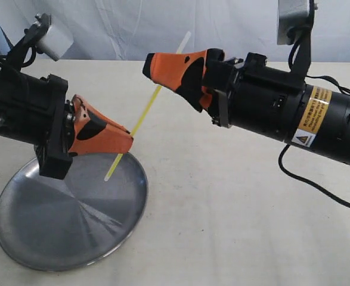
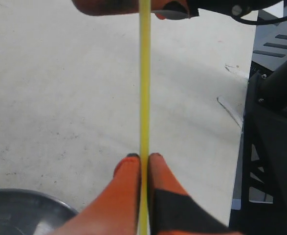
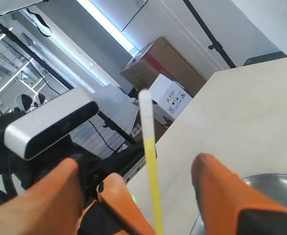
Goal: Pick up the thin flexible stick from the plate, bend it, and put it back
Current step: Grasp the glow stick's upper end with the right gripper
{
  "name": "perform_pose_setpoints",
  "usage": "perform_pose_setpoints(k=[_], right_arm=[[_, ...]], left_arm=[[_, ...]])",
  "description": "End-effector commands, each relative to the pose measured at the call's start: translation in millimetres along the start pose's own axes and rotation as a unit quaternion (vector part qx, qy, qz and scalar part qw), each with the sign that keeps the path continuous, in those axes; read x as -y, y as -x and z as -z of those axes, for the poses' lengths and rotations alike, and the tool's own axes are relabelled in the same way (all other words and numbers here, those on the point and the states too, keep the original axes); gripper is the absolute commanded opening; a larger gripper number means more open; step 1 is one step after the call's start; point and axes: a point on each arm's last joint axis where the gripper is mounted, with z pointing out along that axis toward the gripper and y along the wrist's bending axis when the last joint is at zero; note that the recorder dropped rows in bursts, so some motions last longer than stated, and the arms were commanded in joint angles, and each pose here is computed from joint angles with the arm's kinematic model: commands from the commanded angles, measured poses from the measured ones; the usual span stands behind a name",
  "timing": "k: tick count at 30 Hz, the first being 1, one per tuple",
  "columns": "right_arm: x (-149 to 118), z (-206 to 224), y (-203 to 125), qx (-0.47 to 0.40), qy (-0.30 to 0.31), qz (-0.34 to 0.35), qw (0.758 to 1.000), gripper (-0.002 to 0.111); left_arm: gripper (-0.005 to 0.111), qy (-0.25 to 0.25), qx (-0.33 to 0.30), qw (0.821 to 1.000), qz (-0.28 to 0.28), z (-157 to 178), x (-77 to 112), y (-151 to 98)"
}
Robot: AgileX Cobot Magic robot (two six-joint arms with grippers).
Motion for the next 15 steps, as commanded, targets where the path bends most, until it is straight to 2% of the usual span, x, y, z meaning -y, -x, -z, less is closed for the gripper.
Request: perform_pose_setpoints(k=[1, 2, 4, 12, 15], right_arm=[[5.9, -4.7, -1.2, 0.005, -0.01, -0.006, 1.0, 0.034], [7.7, -5.5, -2.1, 0.004, -0.013, -0.008, 1.0, 0.017], [8.1, -5.8, -2.4, 0.003, -0.012, -0.003, 1.0, 0.0], [7.8, -5.8, -2.0, 0.006, -0.01, 0.003, 1.0, 0.0], [7.8, -5.8, -2.0, 0.006, -0.01, 0.003, 1.0, 0.0]], left_arm=[[0.0, -0.01, 0.006, 1.0, -0.001, 1.0, 3.7, 1.4], [0.0, -0.012, 0.005, 1.0, -0.001, 1.0, 4.1, 1.3], [0.0, -0.015, 0.004, 1.0, -0.007, 1.1, 4.7, 1.1], [0.0, -0.022, 0.002, 1.0, -0.008, 0.7, 5.6, 0.6], [0.006, -0.026, 0.001, 1.0, -0.008, 0.8, 6.1, 0.5]])
